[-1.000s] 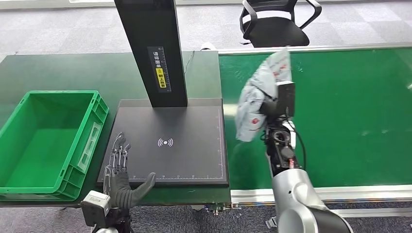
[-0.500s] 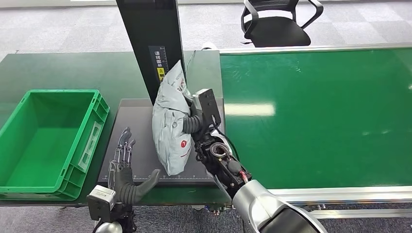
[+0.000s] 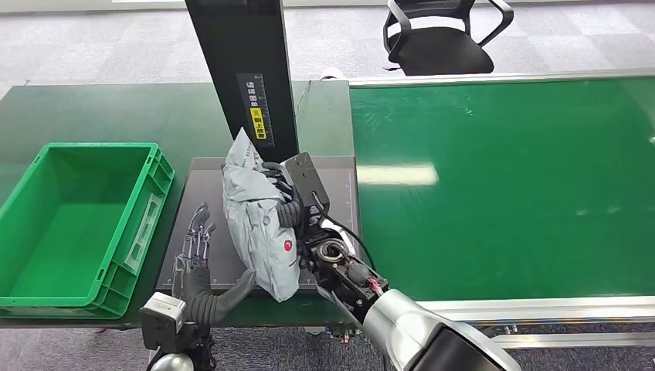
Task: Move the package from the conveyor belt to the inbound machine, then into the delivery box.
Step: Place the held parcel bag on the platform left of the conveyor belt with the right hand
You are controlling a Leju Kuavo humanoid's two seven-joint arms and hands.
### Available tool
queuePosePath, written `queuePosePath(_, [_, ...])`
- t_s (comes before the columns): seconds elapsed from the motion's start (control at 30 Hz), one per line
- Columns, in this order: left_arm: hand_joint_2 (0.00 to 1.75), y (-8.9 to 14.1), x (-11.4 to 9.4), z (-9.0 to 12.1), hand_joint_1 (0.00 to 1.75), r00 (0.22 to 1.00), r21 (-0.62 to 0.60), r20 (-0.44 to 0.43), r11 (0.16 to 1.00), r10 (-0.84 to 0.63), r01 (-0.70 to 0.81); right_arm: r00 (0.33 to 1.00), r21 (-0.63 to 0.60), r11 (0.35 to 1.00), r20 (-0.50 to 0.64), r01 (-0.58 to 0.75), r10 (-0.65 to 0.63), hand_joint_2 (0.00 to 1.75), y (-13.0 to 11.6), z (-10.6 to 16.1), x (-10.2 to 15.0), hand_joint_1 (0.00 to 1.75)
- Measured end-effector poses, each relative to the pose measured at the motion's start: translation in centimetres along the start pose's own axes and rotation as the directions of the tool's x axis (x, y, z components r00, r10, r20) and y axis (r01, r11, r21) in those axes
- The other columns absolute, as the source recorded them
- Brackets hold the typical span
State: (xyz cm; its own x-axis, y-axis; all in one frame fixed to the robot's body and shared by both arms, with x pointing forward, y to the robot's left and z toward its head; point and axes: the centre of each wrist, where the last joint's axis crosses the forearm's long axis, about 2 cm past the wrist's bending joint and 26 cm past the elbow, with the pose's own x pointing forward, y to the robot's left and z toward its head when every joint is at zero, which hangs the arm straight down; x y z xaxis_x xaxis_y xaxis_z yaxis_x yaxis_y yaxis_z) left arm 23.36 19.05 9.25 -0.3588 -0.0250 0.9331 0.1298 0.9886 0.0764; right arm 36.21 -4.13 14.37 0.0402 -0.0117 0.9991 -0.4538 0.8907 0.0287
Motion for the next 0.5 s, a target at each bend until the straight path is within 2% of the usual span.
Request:
queuePosePath(0.17, [1.75,0.0,0.0,0.2,0.00,1.000,0.006,-0.009,1.000,-0.003,0.004,0.996,-0.056,0.998,0.087,0.003,0.001,1.75,-2.1,0.0,-0.2,0.00])
queuePosePath(0.27, [1.75,0.1,0.1,0.7,0.00,1.000,0.018,-0.017,1.000,-0.007,0.008,0.979,-0.107,0.994,0.202,0.035,-0.012,1.75,-3.0,0.5,-0.7,0.00])
queuePosePath(0.4, [1.75,0.2,0.3,1.4,0.00,1.000,0.031,-0.020,0.999,-0.013,0.013,0.916,-0.155,0.970,0.384,0.186,-0.115,1.75,-3.3,1.8,-1.5,0.00])
queuePosePath(0.5, [1.75,0.2,0.4,1.8,0.00,1.000,0.040,-0.024,0.999,-0.019,0.020,0.842,-0.182,0.921,0.494,0.344,-0.217,1.75,-3.3,3.9,-2.1,0.00])
